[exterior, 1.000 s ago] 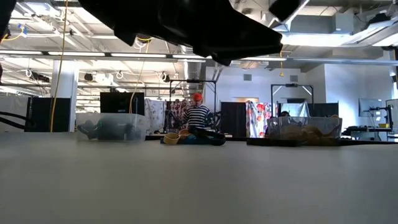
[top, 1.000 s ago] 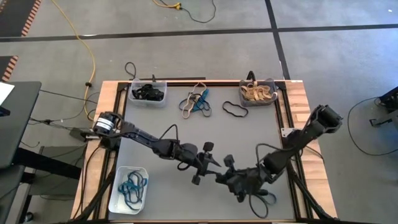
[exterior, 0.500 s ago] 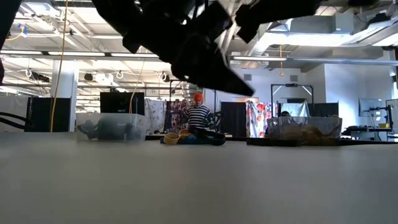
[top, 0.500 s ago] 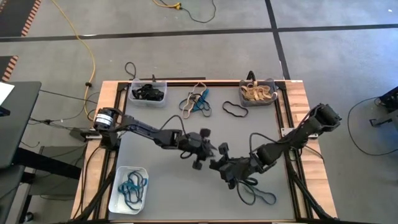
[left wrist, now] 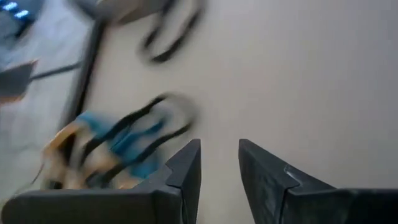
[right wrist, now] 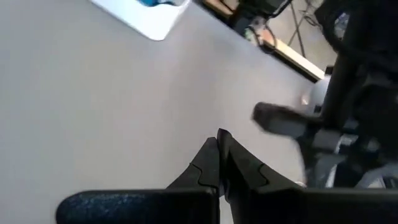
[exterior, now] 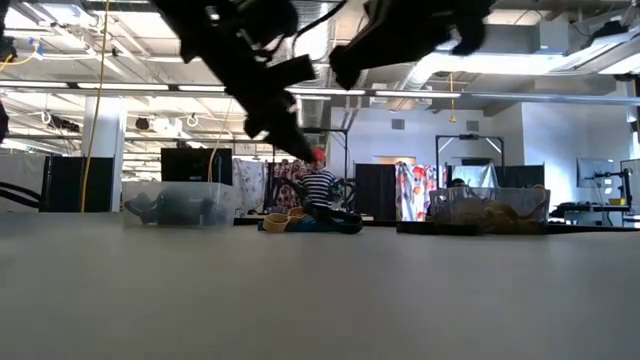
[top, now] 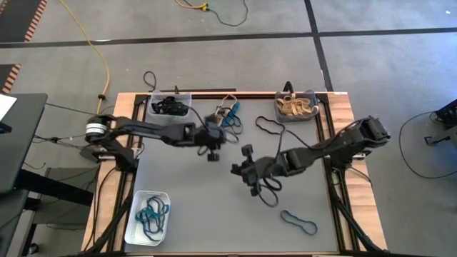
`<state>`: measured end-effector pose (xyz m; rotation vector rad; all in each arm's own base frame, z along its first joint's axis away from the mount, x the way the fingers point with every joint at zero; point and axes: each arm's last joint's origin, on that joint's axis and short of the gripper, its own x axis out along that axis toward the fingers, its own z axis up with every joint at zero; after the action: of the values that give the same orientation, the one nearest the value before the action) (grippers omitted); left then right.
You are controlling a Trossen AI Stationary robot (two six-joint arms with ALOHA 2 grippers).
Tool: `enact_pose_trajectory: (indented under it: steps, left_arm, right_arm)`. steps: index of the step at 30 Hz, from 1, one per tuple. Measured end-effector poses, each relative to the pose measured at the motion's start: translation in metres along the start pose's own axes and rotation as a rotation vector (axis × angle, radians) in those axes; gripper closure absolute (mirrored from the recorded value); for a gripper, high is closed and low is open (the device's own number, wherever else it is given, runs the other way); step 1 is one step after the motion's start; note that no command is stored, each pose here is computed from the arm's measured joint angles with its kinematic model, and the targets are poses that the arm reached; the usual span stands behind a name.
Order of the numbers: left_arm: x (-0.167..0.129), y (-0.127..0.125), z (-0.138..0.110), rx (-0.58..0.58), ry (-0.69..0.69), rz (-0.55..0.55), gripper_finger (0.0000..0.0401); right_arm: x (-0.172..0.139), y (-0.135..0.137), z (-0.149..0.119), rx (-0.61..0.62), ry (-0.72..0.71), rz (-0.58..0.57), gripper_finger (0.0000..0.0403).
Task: Sort rubber bands into baskets
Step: Put the black rubber band into the transparent bin
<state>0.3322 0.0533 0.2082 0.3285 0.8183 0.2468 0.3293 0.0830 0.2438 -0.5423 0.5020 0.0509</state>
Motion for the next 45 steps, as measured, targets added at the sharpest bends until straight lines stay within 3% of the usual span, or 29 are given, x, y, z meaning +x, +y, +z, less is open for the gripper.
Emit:
enact_pose_trajectory:
  steps: [4,7,12,18,24,32,35,45]
  left_arm:
    - [-0.023,0.034,-0.028,-0.103,0.008,0.079,0.0305]
    - [-0.038,0.045,-0.050,-0.186,-0.046,0.032,0.0305]
    - [-0.043,0.038,-0.084,-0.261,-0.168,-0.132,0.0305]
    - [-0.036,0.025,-0.112,-0.297,-0.092,-0.127,0.0305]
    - [-0.036,0.019,-0.109,-0.314,-0.101,-0.146,0.0305]
    - [-0.038,0.008,-0.106,-0.314,-0.090,-0.185,0.0304]
    - [-0.038,0.004,-0.104,-0.323,-0.096,-0.198,0.0299]
    - [-0.029,-0.022,-0.090,-0.271,-0.172,-0.261,0.0288]
  right_arm:
    - [0.008,-0.026,-0.008,0.035,-0.016,-0.014,0.0368]
    - [0.013,-0.046,-0.015,0.073,-0.045,-0.015,0.0368]
    - [0.027,-0.076,-0.024,0.162,-0.177,0.013,0.0368]
    - [0.061,-0.093,-0.049,0.325,-0.232,0.116,0.0367]
    - [0.092,-0.089,-0.059,0.381,-0.179,0.173,0.0330]
    - [0.089,-0.091,-0.057,0.416,-0.150,0.171,0.0166]
    - [0.082,-0.091,-0.054,0.421,-0.121,0.181,0.0127]
    - [0.078,-0.070,-0.049,0.404,-0.038,0.234,0.0112]
